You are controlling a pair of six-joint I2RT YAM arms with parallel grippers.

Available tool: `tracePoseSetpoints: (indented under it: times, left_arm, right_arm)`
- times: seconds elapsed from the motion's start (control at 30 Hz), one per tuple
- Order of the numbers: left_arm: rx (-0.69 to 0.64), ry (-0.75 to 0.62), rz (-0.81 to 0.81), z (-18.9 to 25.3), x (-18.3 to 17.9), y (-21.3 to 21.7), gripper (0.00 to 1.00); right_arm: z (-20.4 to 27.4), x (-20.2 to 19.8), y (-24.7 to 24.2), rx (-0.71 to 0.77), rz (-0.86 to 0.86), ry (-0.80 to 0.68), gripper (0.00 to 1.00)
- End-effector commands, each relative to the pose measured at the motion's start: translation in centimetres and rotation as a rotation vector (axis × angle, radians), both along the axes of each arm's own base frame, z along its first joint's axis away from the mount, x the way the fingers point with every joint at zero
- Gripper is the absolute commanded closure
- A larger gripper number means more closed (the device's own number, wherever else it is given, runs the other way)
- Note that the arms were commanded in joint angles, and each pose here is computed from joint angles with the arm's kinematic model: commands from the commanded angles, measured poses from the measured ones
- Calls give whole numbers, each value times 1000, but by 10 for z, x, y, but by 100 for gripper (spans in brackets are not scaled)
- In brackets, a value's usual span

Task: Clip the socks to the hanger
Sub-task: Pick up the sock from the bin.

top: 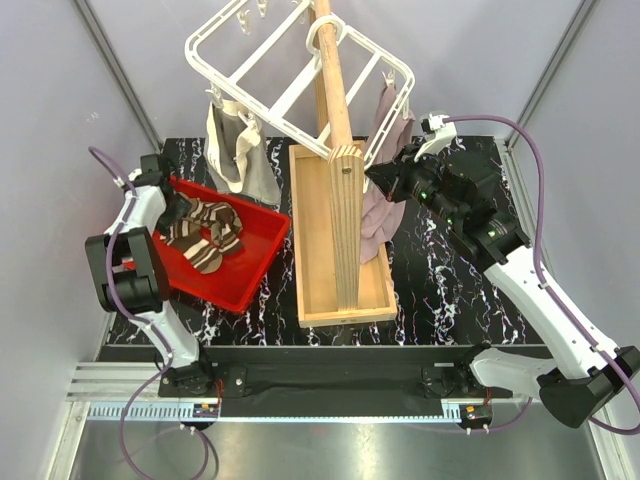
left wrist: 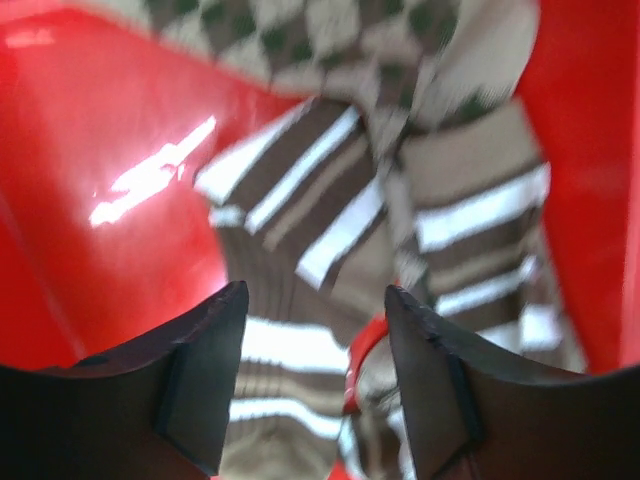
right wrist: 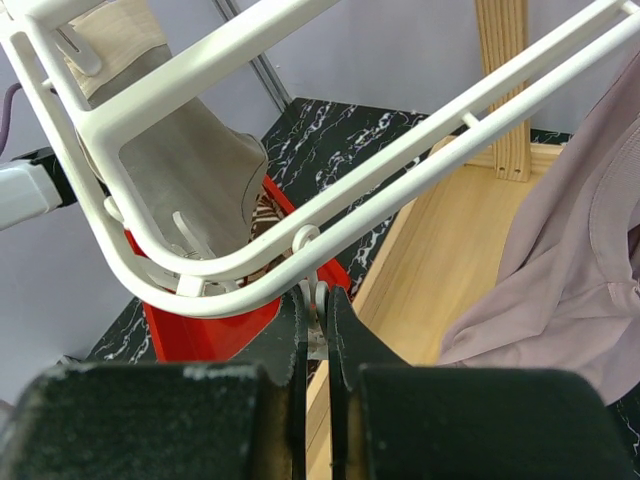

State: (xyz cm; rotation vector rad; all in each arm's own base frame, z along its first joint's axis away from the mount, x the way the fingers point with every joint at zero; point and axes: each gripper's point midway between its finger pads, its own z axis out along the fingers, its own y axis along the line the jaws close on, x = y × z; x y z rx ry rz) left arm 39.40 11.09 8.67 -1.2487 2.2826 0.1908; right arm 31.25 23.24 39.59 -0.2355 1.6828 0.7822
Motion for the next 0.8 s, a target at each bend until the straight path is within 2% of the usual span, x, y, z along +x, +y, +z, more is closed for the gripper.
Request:
tracePoseSetpoints:
  times: [0.0,0.2,0.33,0.47,0.77]
  left_arm:
    - [27,-174,13,32,46,26,40]
    - [97,-183,91,48,55,56,40]
    - [57,-262,134,47,51,92,38]
    - [134,-302,71,36,60,109,37]
    - [70,-213,63,-18,77,109,37]
  right_arm:
    - [-17,-5,0,-37,10,48,100]
    - [-20,-9,4,-28,41,55,100]
    - [-20,-9,4,-31,48,52,100]
    - [-20,-13,6,-22,67,53,100]
    - [-21,-14,6,-20,67,59,100]
